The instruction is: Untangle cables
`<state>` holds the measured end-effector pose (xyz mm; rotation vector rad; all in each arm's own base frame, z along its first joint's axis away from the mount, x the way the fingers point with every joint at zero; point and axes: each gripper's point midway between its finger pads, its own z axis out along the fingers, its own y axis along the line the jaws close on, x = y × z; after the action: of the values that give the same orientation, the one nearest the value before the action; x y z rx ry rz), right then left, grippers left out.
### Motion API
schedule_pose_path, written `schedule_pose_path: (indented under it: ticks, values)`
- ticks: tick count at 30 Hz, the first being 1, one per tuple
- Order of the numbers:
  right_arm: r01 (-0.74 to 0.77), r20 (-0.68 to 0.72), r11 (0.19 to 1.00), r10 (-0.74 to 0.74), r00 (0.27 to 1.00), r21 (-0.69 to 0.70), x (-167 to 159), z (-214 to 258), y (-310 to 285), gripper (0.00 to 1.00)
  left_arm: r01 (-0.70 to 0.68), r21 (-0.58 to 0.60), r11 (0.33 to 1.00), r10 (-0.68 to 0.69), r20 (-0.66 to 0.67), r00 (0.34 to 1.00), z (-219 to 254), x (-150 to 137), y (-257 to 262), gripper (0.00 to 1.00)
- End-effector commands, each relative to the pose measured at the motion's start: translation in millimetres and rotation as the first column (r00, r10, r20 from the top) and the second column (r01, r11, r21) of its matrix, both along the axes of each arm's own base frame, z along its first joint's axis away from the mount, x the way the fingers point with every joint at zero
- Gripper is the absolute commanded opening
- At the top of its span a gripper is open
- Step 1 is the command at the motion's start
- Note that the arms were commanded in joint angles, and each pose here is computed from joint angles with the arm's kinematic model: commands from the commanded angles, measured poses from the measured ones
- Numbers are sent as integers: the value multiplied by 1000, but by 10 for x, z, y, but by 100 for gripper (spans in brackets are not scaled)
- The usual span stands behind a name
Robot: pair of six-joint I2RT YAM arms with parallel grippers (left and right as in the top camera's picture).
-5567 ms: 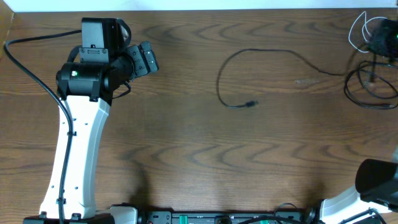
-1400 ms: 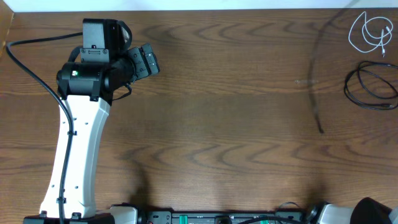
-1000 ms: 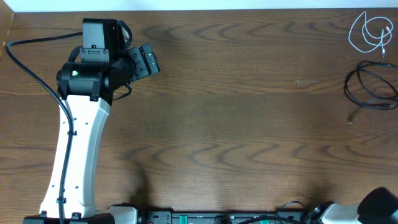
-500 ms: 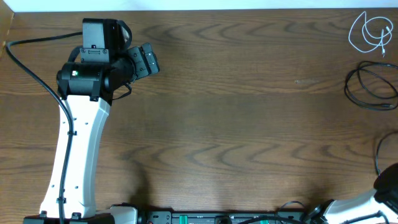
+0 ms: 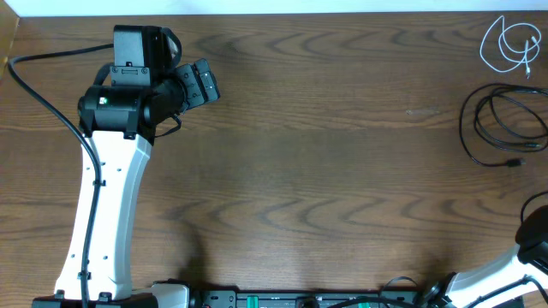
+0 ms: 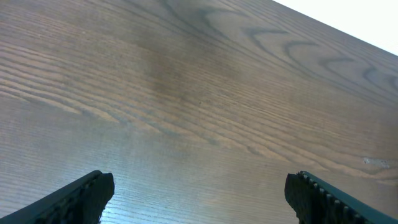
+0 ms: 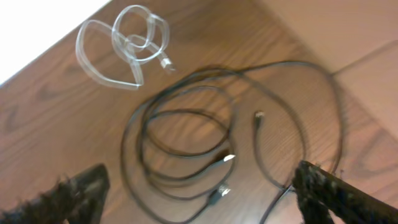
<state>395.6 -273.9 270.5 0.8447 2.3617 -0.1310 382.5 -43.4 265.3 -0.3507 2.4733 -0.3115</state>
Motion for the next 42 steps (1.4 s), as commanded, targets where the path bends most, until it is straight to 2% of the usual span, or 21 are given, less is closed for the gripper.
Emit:
schedule_pose_path:
  ticks: [1,6,13,19,27,42]
  values:
    - [-192,54,980,189,981,61,156,119,513,99,-10,-2,1000,10,-18,1000,-65,6,9,94]
    - [-407,90,905,398,913,124,244,226,1268,99,-11,-2,1000,11,-19,1000,-66,4,11,94]
    - [-557,70,823,553,830,113,144,402,2042,99,-10,-2,1000,10,-18,1000,-66,5,10,95]
    - [-601,83,799,598,797,13,-130,776,2364,99,-11,-2,1000,11,-19,1000,-66,4,11,95]
    - [-608,134,793,607,783,-41,-574,1148,2511,99,-11,-2,1000,11,-19,1000,-66,4,11,95]
    - [-609,128,793,607,784,-31,-701,1165,2540,99,-11,-2,1000,11,-19,1000,-66,4,11,95]
